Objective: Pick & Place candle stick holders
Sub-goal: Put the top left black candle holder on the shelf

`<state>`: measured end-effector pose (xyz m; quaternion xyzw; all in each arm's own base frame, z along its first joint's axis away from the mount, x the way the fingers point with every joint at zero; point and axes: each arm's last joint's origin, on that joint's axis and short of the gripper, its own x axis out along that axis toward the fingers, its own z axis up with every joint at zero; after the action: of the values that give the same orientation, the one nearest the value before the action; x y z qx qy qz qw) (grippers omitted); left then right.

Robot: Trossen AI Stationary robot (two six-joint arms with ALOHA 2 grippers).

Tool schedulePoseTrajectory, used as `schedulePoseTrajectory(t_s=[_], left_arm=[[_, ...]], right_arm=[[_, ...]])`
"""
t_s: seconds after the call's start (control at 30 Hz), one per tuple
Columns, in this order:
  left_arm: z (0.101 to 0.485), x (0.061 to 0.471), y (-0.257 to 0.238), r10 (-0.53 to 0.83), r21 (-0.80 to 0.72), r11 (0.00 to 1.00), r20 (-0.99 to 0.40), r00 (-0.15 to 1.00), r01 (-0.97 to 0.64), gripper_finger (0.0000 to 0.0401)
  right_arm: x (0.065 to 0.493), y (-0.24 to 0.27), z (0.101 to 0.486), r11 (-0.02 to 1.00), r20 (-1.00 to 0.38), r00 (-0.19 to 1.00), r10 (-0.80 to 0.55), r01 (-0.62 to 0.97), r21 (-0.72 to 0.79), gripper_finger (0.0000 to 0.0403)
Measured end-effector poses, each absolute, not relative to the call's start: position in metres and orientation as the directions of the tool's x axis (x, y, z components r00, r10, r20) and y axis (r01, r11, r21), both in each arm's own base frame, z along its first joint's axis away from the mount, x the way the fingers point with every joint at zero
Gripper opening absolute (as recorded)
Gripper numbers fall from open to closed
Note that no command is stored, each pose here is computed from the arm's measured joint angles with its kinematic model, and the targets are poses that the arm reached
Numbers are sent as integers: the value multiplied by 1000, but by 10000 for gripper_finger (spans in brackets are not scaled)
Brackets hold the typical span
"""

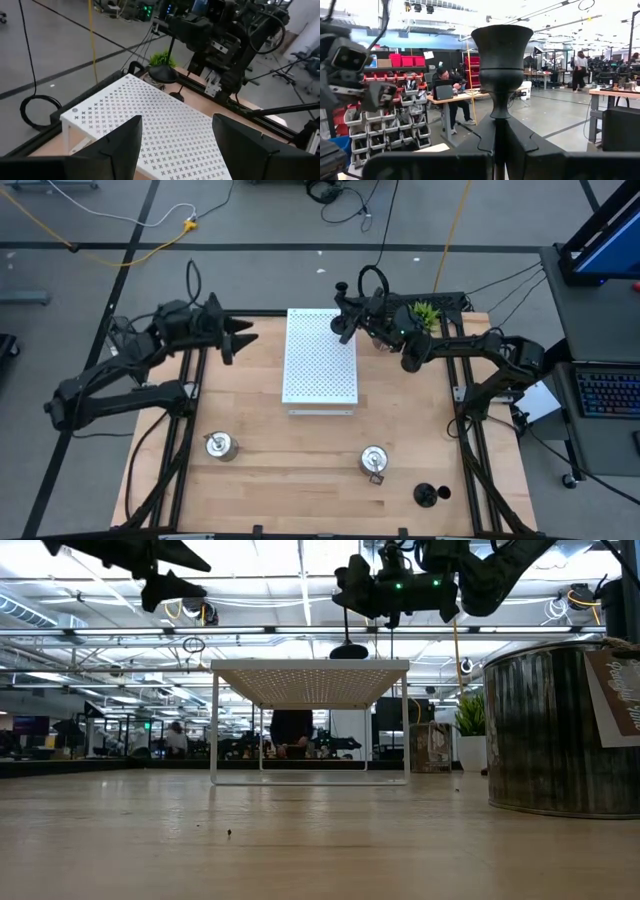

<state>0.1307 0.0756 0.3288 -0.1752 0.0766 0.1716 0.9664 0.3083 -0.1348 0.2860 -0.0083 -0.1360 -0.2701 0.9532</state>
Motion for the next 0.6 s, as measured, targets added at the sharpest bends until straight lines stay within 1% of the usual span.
schedulePoseTrajectory(t_s=[0.17, 0.37, 0.47, 0.6], left_arm=[[324, 129, 62, 313, -295, 885, -197, 929, -360, 248], [312, 136, 50, 281, -305, 888, -234, 931, -345, 248], [310, 138, 45, 286, -290, 891, -240, 928, -350, 248], [311, 139, 41, 291, -280, 893, -237, 927, -352, 248]], right_arm=[[308, -135, 286, 850, 264, 811, -522, 521, 79, 6], [308, -136, 286, 842, 268, 799, -538, 526, 124, 6], [312, -137, 280, 841, 270, 798, -538, 529, 112, 6], [319, -142, 265, 812, 265, 770, -581, 571, 120, 6]])
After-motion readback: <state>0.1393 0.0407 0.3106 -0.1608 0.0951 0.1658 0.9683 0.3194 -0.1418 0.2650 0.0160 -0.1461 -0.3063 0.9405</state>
